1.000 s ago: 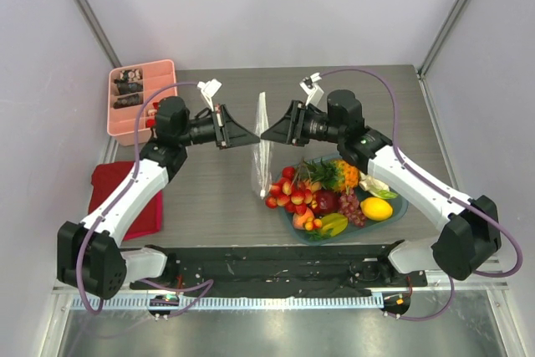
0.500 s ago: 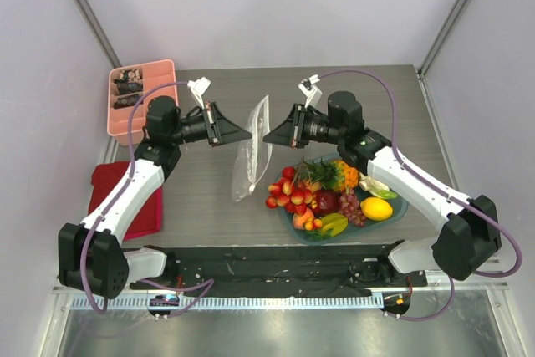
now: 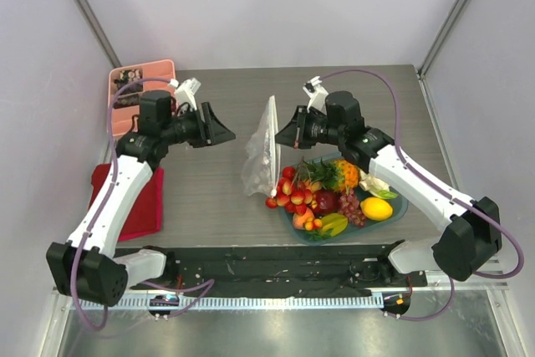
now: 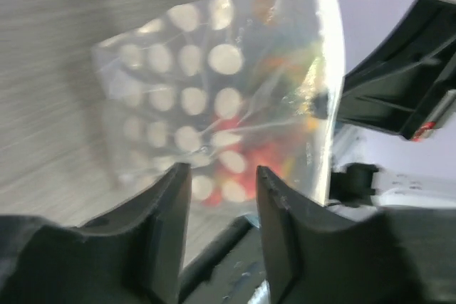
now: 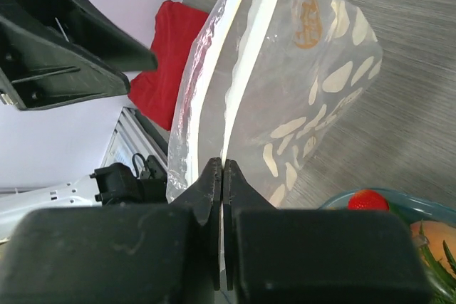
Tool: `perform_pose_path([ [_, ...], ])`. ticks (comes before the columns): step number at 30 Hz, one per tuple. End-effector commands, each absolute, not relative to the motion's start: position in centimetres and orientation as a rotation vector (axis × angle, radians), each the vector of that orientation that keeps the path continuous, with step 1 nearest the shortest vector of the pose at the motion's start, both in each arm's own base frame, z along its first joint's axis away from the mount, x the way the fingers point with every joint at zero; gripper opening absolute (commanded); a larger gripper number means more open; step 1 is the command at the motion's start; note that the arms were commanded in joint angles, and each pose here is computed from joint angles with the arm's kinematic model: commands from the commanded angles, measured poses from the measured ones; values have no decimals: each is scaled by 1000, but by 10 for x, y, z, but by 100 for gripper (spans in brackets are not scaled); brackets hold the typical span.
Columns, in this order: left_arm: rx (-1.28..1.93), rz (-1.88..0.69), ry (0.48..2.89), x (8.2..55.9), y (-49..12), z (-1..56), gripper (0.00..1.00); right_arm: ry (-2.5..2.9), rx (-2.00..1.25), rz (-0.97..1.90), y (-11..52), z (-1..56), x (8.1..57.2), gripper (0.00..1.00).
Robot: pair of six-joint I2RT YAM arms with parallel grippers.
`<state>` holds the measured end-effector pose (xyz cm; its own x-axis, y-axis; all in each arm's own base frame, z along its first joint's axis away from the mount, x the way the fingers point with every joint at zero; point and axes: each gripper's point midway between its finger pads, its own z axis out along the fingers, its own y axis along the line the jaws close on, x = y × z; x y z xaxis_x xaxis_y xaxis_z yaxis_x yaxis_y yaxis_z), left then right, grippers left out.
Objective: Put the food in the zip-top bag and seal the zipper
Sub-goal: Pick up the zipper food storage bag at the center of the board, then open the zipper of the food storage bag at the center of the board.
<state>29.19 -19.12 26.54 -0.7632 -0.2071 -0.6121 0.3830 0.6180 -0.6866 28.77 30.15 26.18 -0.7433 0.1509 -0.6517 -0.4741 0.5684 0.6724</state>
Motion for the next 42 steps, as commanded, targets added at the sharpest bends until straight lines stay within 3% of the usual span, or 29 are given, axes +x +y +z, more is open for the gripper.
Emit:
perform_pose_path([
  [1,269,-743,2115,286,-172,292,55,1995,-302,1223,312,296,285,1],
  [8,421,-566,2085,278,-203,311,68,1938,-313,1308,328,313,282,1],
  [24,350,-438,2063,295,-232,337,74,1960,-298,1185,335,309,284,1],
  [42,311,-107,2084,327,-221,307,62,1986,-175,1096,339,308,294,1],
])
